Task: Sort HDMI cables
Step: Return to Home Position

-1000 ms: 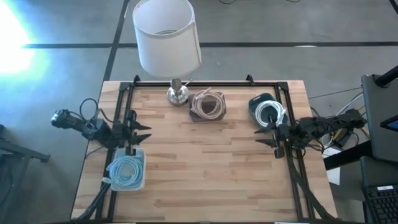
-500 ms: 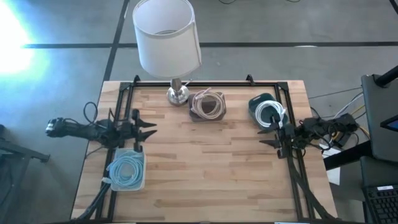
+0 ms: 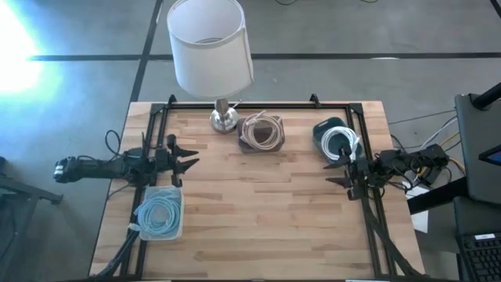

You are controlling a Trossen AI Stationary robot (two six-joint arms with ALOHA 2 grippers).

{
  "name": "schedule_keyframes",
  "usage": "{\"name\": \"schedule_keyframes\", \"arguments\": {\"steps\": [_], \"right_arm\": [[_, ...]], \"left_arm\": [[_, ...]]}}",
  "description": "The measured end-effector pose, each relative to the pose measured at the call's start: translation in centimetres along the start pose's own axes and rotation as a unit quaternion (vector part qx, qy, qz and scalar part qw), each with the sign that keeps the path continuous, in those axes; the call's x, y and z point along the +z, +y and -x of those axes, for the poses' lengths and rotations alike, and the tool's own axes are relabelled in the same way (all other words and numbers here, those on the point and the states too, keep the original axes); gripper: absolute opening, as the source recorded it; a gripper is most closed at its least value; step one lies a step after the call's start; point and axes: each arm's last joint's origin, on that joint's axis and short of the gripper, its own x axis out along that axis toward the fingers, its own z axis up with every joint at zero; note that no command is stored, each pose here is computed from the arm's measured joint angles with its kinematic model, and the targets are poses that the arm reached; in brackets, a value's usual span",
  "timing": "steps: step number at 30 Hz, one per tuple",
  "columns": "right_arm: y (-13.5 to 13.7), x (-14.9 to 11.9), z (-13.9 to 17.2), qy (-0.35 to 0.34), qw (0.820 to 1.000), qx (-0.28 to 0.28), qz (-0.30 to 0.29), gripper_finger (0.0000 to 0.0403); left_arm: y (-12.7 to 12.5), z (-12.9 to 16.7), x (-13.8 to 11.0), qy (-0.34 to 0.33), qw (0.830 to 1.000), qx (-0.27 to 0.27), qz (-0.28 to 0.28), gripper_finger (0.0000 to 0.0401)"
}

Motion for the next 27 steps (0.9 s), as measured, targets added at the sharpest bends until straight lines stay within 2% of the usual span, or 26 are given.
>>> {"name": "schedule_keyframes", "arguments": {"steps": [6, 21, 27], "right_arm": [[0.0, -0.8, -0.2, 0.011, 1.0, 0.0, -0.002, 0.0176], [0.1, -1.7, -0.4, 0.02, 1.0, -0.001, -0.004, 0.0176], [0.2, -2.8, -0.9, -0.006, 1.0, 0.002, 0.008, 0.0176]], "left_arm": [[0.0, 0.0, -0.5, 0.026, 1.0, 0.0, 0.01, 0.0122], [0.0, 0.0, -0.6, 0.028, 1.0, 0.0, 0.014, 0.0122], [0.0, 0.0, -0.6, 0.028, 1.0, 0.0, 0.013, 0.0122]]}}
